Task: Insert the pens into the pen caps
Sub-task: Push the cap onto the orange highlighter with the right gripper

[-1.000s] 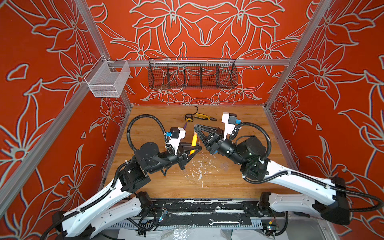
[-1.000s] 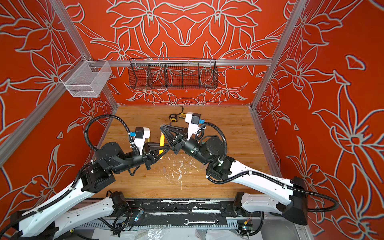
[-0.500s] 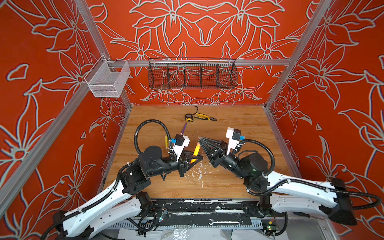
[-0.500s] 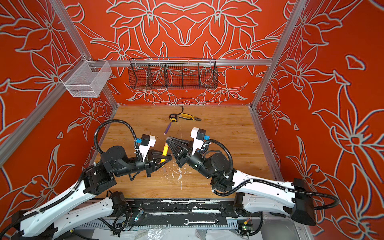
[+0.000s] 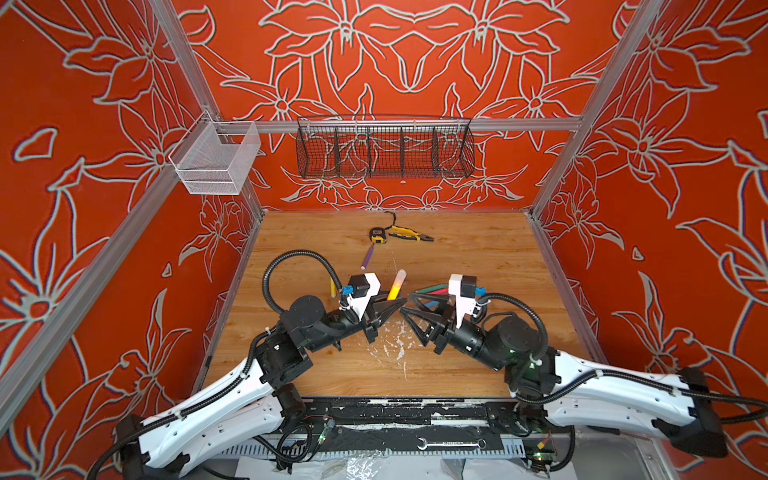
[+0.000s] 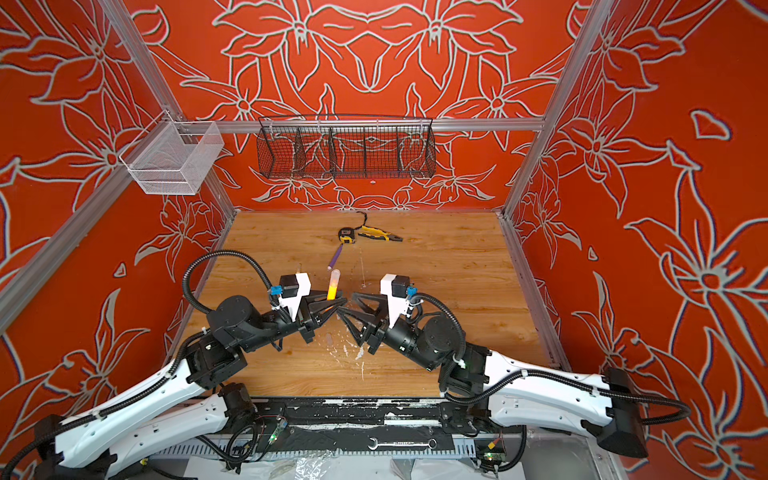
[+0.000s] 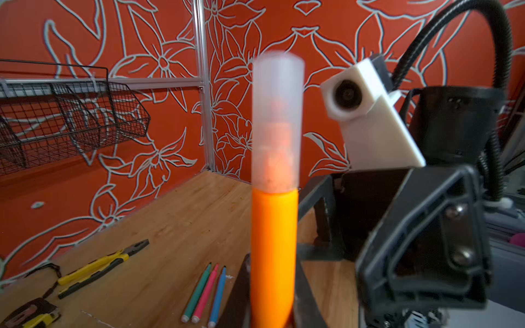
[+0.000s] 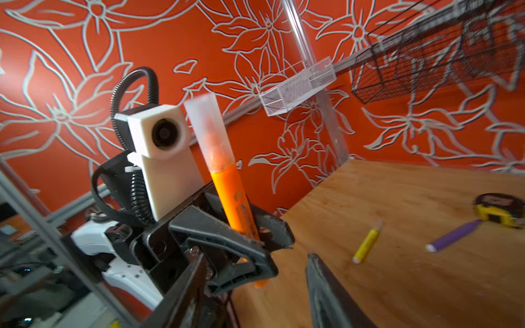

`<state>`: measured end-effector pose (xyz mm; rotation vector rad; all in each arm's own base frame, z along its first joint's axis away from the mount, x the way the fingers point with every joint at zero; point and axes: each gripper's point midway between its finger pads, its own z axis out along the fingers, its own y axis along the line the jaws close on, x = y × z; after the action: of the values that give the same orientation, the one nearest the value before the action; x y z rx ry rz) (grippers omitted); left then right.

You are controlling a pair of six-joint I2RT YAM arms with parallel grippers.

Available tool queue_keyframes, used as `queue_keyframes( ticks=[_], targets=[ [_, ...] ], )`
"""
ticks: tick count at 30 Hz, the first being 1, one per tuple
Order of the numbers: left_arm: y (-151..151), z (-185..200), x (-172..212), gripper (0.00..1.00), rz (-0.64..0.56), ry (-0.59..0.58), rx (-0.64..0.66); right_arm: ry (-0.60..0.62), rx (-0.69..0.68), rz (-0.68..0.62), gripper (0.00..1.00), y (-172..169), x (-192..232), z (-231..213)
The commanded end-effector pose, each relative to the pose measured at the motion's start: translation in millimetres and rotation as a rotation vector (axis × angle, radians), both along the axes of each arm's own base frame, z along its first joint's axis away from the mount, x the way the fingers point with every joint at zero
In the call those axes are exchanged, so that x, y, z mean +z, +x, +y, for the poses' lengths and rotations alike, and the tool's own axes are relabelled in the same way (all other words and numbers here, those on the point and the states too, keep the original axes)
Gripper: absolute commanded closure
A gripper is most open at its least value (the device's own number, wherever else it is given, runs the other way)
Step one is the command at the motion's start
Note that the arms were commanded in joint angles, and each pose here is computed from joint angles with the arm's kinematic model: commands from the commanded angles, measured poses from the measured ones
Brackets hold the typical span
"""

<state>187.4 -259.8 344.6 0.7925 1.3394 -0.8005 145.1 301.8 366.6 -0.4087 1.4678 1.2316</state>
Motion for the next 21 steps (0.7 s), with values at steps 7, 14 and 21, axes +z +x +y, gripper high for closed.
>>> queue_keyframes(
  ticks=[7,14,21],
  targets=[
    [9.9,-17.0,-22.2,1.0,-0.216,0.103,-0.008,-0.077,0.018,-0.103,0.3,-12.8,1.4,-16.1],
    [-10.5,-22.2,-31.0,1.0,-0.259,0.13,-0.119,-0.078,-0.059,-0.085,0.35,-0.1,-2.9,-19.9],
    [-12.4,-22.8,-32.1,1.0,-0.254,0.134,-0.131,-0.066,-0.033,-0.097,0.41,-2.6,13.2,-13.3]
  ],
)
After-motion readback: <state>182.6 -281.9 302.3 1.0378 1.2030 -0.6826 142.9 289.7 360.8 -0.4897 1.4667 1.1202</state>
